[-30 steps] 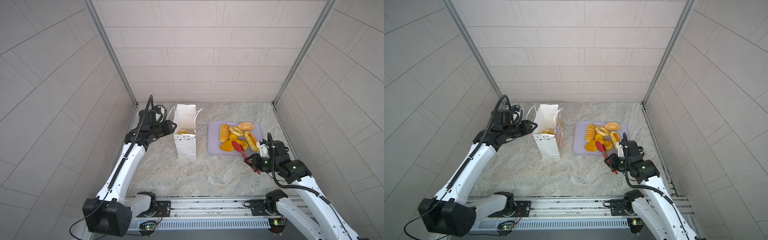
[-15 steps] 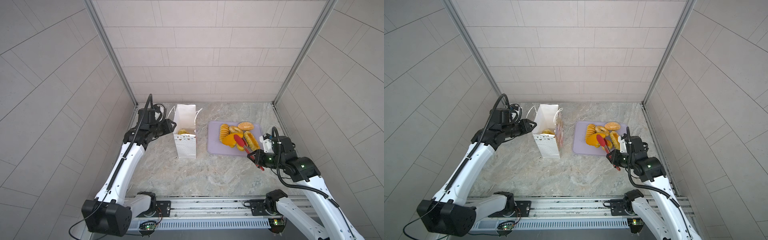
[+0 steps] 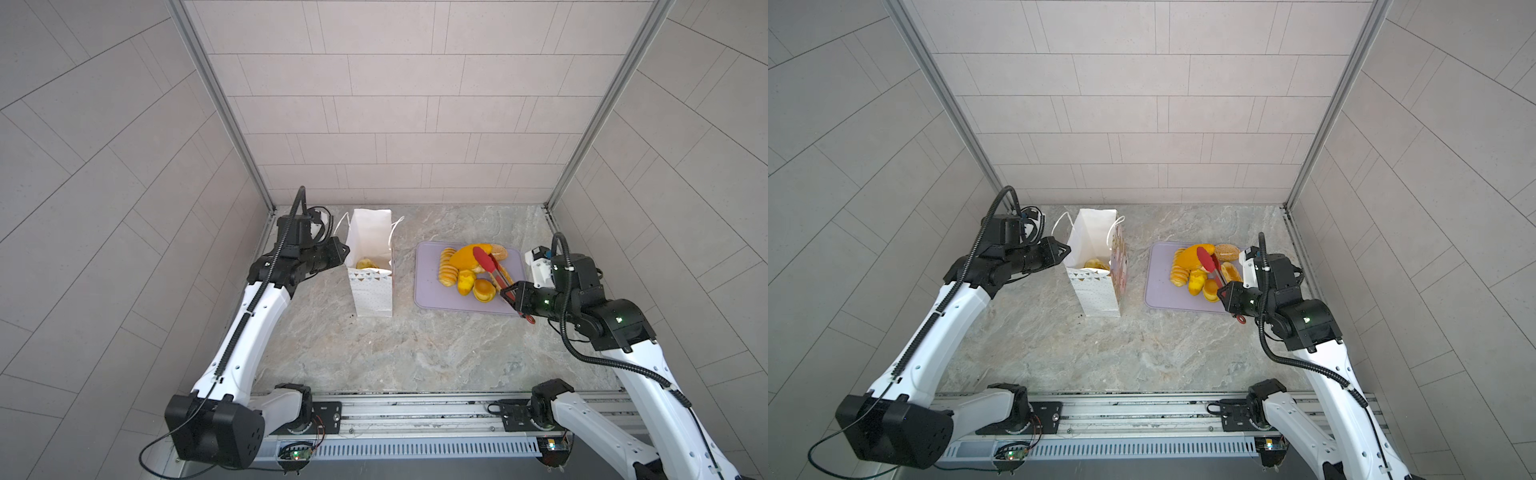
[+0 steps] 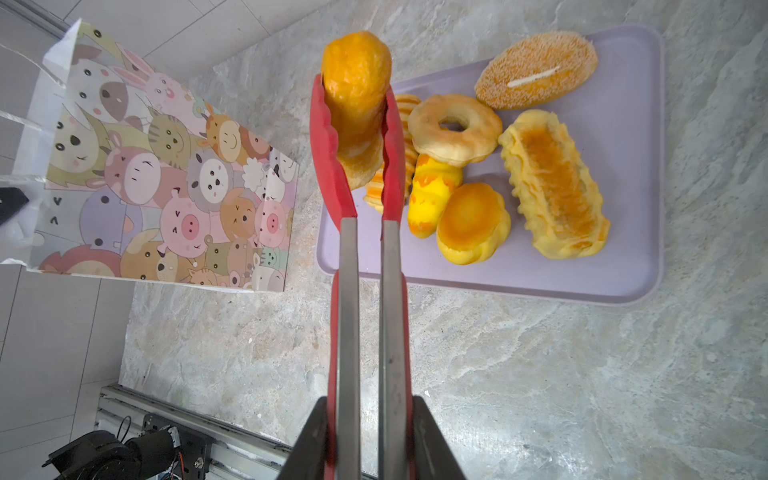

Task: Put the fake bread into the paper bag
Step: 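Lift the orange bread with the tongs toward the bag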

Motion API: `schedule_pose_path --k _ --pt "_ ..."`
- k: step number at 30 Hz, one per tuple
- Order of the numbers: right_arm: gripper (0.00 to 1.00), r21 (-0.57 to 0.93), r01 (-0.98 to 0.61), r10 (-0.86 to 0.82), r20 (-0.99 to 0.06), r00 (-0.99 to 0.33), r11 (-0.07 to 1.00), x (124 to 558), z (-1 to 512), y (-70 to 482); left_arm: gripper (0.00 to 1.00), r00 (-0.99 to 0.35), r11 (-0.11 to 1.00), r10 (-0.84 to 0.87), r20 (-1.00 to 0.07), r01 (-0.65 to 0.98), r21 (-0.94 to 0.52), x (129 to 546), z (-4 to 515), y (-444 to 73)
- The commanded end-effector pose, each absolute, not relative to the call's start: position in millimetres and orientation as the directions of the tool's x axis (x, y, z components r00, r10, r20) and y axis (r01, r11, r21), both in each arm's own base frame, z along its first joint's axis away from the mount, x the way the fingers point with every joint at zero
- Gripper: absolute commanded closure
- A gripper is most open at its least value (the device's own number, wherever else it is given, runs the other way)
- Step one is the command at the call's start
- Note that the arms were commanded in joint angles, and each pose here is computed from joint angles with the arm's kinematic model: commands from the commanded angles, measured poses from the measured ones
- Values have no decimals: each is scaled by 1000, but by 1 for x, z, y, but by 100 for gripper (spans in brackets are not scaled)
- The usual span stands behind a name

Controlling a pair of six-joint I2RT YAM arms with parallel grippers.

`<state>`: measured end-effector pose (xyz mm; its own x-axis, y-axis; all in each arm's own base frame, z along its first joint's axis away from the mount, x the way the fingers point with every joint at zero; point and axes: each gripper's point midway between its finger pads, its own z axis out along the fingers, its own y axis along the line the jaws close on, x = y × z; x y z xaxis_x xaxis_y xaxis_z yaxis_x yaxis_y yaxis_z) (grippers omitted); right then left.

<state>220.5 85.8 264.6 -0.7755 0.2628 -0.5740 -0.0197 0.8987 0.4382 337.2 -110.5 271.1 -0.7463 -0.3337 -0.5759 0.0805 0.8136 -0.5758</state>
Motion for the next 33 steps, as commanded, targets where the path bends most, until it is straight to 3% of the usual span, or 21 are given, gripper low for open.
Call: schedule_pose_path --k 1,16,33 --pt "72 418 -64 255 -660 -707 906 234 296 84 88 -730 806 -335 -596 105 -582 340 283 -113" --pt "71 430 -171 251 -757 -603 886 267 372 97 90 -734 804 -338 -589 100 -586 338 281 -113" --pt "70 430 -368 202 -831 -519 824 287 440 150 91 -732 797 -352 -583 93 -597 337 281 -113"
